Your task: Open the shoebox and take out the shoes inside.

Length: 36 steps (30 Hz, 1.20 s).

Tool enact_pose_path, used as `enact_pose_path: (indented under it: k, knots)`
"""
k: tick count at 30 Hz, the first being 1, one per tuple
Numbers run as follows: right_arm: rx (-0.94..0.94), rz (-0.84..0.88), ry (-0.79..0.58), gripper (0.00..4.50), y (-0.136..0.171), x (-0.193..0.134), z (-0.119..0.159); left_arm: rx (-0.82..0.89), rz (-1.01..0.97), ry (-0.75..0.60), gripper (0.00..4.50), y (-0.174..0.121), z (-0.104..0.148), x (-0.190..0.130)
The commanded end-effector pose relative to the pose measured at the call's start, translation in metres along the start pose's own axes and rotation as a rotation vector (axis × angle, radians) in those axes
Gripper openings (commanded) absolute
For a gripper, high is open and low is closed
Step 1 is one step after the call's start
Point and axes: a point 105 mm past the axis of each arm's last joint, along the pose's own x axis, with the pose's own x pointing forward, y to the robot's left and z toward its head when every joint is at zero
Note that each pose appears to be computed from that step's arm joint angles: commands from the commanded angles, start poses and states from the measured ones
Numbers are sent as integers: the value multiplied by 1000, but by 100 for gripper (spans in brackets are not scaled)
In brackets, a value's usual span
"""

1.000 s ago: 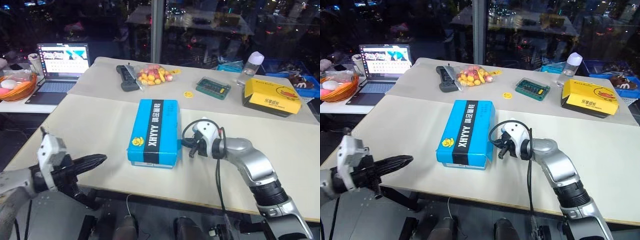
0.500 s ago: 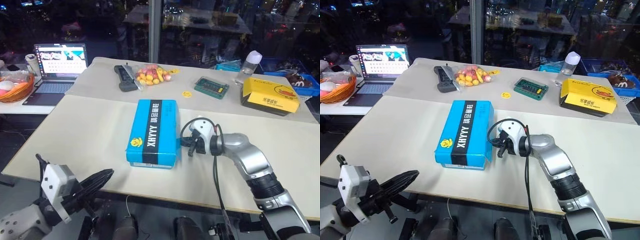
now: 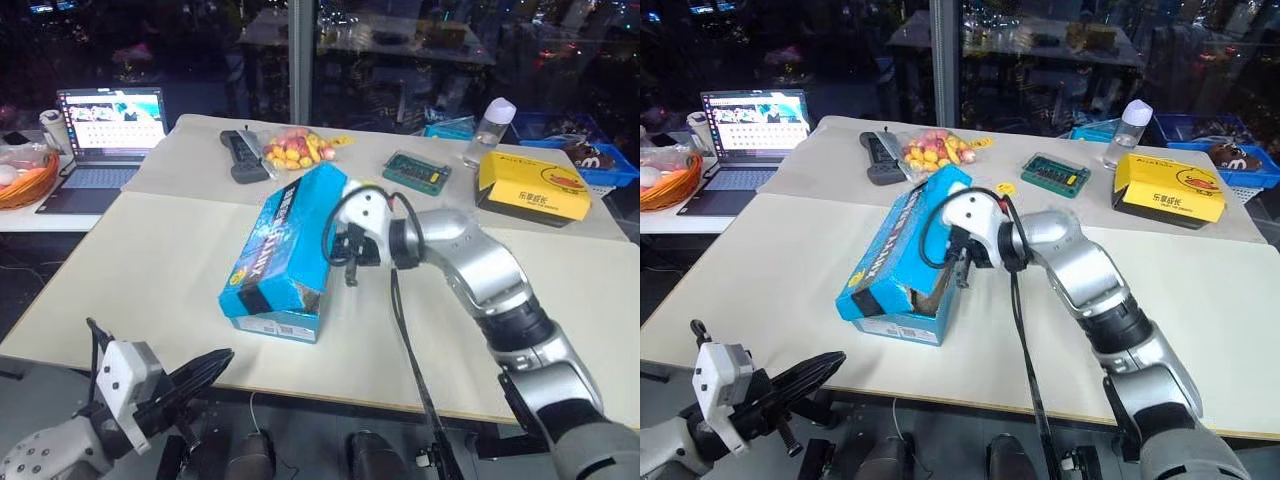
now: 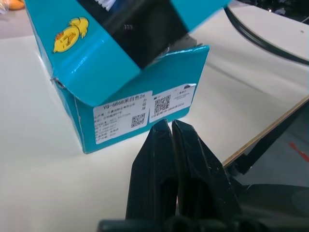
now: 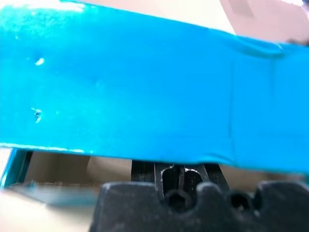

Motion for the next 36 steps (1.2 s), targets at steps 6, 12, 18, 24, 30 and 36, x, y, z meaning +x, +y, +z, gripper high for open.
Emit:
enact_pose_path:
  k: [6, 12, 18, 24, 30, 36]
  knots:
    - [-165, -286, -256, 0, -76, 64, 134, 25, -47, -34, 15, 0, 7, 14]
    - [-90, -272, -218, 0, -86, 54, 100, 36, -14, -49, 15, 0, 13, 12]
    - [-101, -177, -163, 0, -73, 29, 69, 96, -27, -78, 15, 27, 50, 4]
    - [-132, -35, -44, 0, -38, 4, 32, 179, -145, 34, 15, 88, 106, -19]
    - [-113, 1, 37, 0, -29, 1, 12, 142, -215, 188, 15, 122, 79, -21]
    - [-101, 59, 83, 28, -15, 17, 3, 116, -245, 192, 11, 133, 65, -11]
